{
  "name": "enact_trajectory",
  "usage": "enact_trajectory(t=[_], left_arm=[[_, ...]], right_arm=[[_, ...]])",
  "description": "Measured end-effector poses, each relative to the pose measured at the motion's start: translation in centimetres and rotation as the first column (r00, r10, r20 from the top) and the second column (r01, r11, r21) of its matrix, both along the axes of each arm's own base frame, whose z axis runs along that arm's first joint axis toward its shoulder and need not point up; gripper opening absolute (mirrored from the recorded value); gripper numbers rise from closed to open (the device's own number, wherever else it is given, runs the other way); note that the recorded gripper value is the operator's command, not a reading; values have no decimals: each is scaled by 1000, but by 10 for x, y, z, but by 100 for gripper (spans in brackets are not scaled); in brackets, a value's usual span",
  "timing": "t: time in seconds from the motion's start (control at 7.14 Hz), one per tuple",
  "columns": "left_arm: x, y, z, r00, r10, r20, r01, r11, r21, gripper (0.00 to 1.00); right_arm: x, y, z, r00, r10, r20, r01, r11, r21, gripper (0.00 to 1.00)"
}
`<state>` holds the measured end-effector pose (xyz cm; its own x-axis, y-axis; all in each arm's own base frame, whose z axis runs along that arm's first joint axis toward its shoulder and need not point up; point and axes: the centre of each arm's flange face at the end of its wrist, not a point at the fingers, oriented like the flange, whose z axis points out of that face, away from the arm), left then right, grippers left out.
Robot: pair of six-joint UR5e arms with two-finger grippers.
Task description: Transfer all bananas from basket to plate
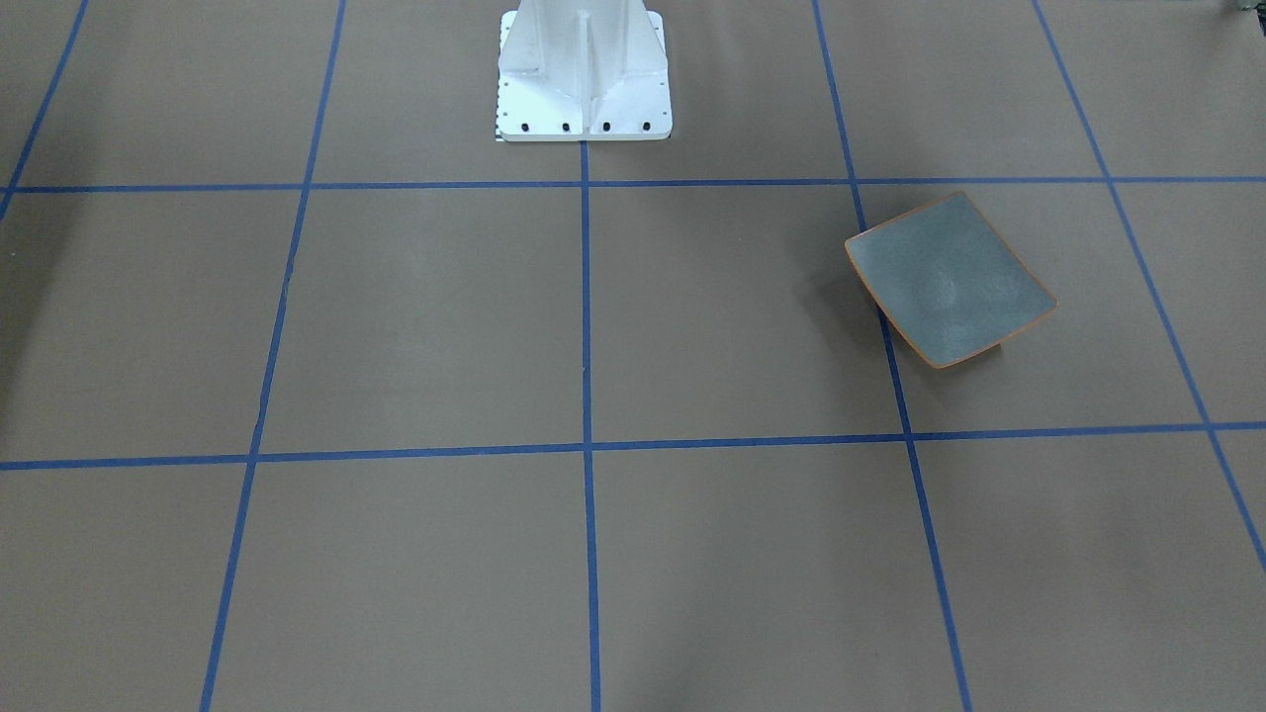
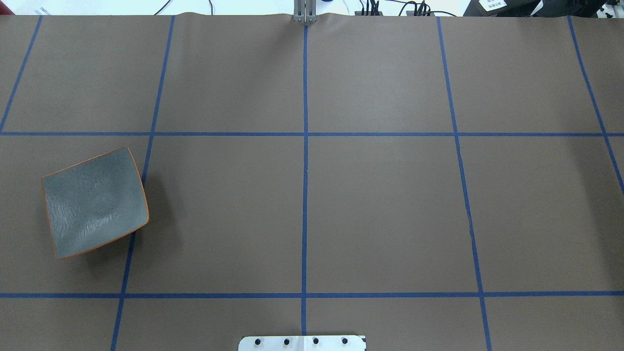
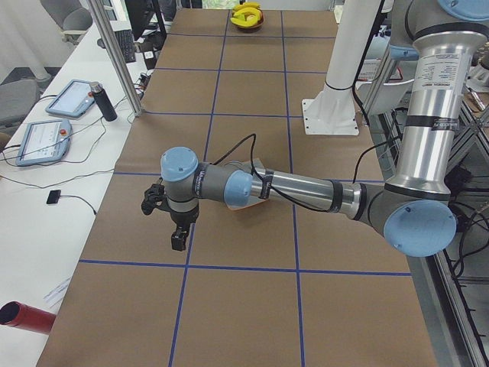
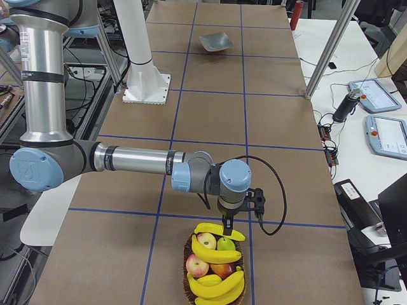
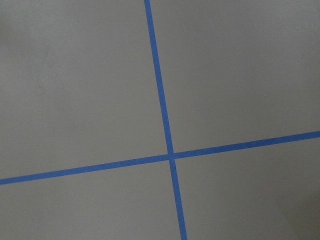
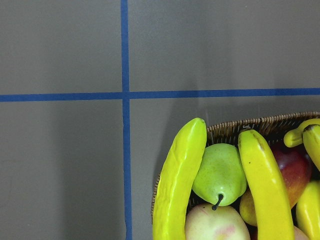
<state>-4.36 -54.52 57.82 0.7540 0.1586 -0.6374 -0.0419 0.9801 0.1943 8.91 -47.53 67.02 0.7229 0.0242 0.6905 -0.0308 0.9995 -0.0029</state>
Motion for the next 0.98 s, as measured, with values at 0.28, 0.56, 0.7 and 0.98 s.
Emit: enact_trajectory(t=[0.28,0.56,0.7,0.98], left_arm=[[0,1,2,1000,2,-3,-2,1000,-8,100],[0,1,7,1000,4,0,-4,1000,-17,100],[0,1,12,1000,4,0,-4,1000,-28,100],[1,2,23,1000,5,0,-5,999,-49,100]], right_arm=[[0,3,-3,1000,1,3,-1,1000,3,100],[-1,4,-3,1000,0,3,0,1000,5,100],[-1,4,-3,1000,-1,2,1,1000,8,100],[0,1,-4,1000,-8,-4,8,1000,21,100]])
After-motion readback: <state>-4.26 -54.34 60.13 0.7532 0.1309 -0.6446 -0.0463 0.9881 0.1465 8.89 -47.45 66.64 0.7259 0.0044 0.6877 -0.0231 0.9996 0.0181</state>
